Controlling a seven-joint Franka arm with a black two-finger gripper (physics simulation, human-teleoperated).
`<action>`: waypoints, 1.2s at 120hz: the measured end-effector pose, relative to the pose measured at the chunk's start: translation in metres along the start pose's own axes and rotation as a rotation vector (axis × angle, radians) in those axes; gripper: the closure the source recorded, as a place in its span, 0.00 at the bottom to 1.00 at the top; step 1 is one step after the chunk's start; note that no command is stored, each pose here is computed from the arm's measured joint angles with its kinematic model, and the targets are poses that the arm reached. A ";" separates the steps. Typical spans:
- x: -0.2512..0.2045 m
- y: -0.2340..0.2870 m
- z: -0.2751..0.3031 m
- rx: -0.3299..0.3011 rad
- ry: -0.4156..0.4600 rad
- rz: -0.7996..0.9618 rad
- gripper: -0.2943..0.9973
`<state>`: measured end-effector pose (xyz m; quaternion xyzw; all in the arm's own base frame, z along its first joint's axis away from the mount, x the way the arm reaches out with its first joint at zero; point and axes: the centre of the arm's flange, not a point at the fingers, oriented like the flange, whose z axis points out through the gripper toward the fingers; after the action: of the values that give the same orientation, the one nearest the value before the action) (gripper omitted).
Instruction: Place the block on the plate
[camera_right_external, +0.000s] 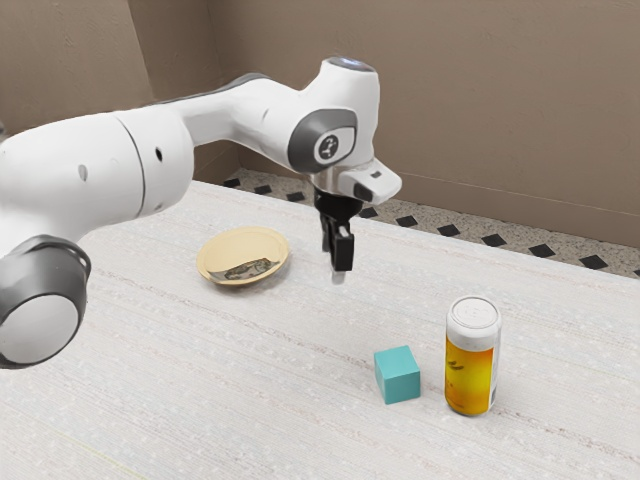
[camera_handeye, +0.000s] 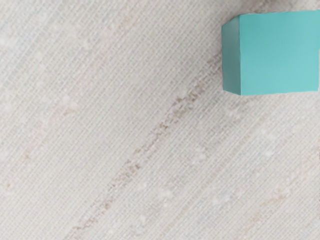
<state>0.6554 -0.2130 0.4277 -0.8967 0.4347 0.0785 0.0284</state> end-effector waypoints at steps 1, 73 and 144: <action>0.002 0.001 0.001 0.000 0.001 0.002 0.23; 0.081 0.059 0.079 -0.058 0.074 0.070 0.23; 0.084 0.080 0.118 -0.101 0.129 0.062 0.23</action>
<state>0.6298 -0.3136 0.2994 -0.8863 0.4586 0.0433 -0.0473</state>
